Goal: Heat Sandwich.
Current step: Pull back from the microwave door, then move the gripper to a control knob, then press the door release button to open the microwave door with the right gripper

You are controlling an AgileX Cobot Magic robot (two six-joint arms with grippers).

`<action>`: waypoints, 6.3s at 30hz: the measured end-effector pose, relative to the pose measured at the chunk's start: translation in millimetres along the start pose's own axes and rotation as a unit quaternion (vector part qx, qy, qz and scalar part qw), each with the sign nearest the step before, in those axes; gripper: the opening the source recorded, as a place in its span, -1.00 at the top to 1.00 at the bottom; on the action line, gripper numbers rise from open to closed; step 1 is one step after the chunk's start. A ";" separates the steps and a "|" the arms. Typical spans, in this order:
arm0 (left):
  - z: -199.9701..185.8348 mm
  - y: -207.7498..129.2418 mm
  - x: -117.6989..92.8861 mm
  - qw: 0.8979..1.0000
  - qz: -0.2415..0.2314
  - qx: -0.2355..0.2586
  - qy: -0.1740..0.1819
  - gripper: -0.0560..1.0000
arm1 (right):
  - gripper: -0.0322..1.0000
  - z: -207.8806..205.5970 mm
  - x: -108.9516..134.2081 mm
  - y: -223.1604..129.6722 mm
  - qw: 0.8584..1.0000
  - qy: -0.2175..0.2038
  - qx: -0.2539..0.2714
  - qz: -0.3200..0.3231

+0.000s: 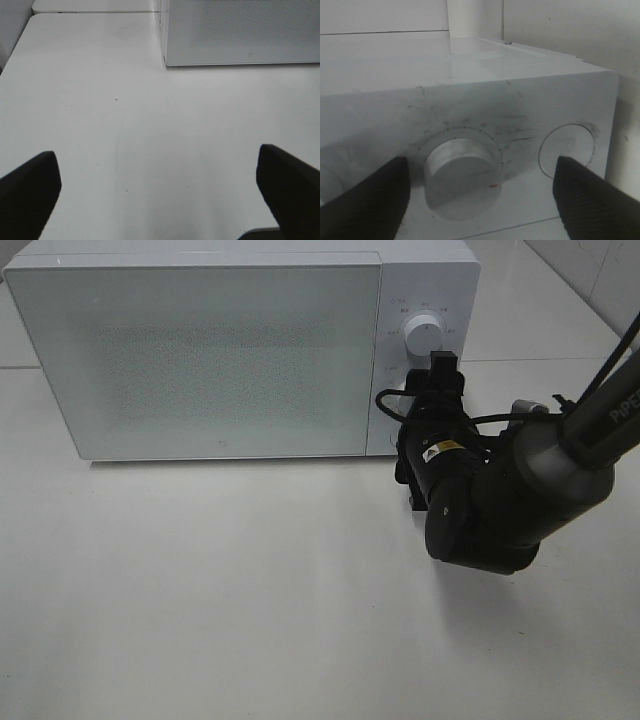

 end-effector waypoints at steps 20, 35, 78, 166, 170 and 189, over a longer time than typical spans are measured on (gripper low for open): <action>0.0 0.0 0.0 1.000 0.000 0.000 0.000 -0.98 | -0.56 -30.3 14.8 6.9 0.998 0.015 0.036 -0.048; 0.0 0.0 0.0 1.000 0.000 0.000 0.000 -0.98 | -0.54 -83.6 8.1 -0.5 0.968 -0.031 0.151 -0.199; 0.0 0.0 0.0 1.000 0.000 0.000 0.000 -0.98 | -0.54 -202.0 44.8 55.6 0.498 -0.189 0.440 -0.723; 0.0 0.0 0.0 1.000 0.000 0.000 0.000 -0.98 | -0.56 -296.8 127.7 166.4 0.710 -0.055 0.079 -0.697; 0.0 0.0 0.0 1.000 0.000 0.000 0.000 -0.98 | -0.56 -281.0 131.8 165.7 0.709 -0.057 0.081 -0.698; 0.0 0.0 0.0 1.000 0.000 0.000 0.000 -0.98 | -0.56 -194.4 143.1 161.5 0.708 -0.044 0.071 -0.701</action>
Point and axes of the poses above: a point on each arm's last joint axis where the gripper is mounted, z pointing out along that axis toward the gripper, x along the wrist's bending axis when the last joint is at zero, y = z × x, the point moved 9 cm from there along z, pointing out along that axis toward the gripper, and after that the axes turned 1 degree about -z, right-handed, at the moved point
